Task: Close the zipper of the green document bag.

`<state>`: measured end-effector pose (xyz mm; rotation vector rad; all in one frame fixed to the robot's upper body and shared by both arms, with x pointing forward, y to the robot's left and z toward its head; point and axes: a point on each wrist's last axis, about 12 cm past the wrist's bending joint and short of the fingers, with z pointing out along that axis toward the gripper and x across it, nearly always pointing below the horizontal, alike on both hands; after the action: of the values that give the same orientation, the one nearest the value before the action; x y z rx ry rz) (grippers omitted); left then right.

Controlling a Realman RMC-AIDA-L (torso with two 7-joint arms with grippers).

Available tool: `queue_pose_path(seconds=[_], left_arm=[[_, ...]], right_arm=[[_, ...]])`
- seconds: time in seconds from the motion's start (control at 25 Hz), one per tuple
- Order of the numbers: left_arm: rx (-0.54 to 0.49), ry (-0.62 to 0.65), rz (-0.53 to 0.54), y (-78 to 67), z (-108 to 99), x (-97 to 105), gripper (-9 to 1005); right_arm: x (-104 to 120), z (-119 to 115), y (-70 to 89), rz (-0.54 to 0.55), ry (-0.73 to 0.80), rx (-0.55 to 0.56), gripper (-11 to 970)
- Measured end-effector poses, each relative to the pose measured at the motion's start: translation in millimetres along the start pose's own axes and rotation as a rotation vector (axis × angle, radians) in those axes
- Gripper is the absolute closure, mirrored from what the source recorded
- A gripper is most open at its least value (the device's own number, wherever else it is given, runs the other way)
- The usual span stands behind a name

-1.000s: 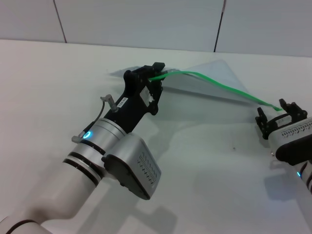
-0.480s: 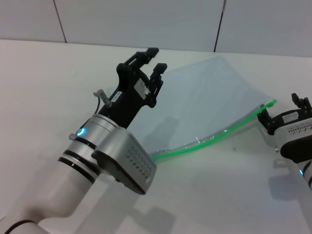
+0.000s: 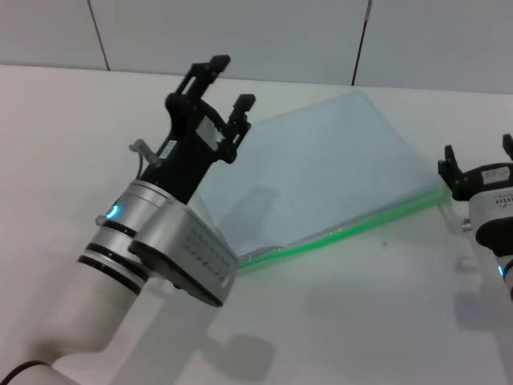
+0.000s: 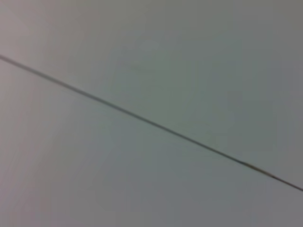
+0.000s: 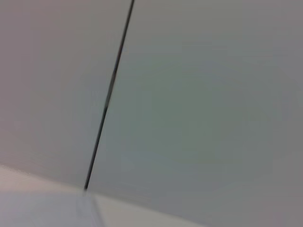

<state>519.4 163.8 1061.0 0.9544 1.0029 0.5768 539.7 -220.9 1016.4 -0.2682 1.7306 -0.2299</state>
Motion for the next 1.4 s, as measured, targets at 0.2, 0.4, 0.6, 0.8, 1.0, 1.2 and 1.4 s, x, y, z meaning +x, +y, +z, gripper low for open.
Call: queue_pose_path(seconds=[0.2, 0.4, 0.6, 0.8, 1.0, 1.2, 1.4], left_arm=[[-0.055, 0.025, -0.101, 6.5, -0.7, 5.7, 341], [-0.110, 0.087, -0.215, 12.6, 0.5, 16.3, 348], [-0.210, 0.155, -0.406, 22.8, 3.0, 30.1, 348], [-0.316, 0.236, -0.590, 32.3, 6.3, 45.2, 348], [-0.366, 0.271, -0.720, 35.4, 6.3, 55.9, 348], [-0.336, 0.300, -0.810, 31.2, 9.9, 61.5, 348], [-0.294, 0.303, -0.835, 27.2, 11.0, 63.3, 348]], right_arm=[[-14.0, -4.5, 6.7, 0.055, -0.063, 0.025, 93], [-26.1, -6.9, 14.8, 0.111, -0.100, 0.025, 94], [-34.3, -7.3, 19.5, 0.200, -0.128, 0.011, 95], [-38.3, -5.3, 21.5, 0.266, -0.140, -0.006, 96], [-40.9, -1.6, 22.3, 0.328, -0.143, -0.018, 97], [-43.1, 2.3, 21.8, 0.350, -0.149, -0.026, 98], [-43.3, 6.4, 22.8, 0.335, -0.139, -0.043, 99]])
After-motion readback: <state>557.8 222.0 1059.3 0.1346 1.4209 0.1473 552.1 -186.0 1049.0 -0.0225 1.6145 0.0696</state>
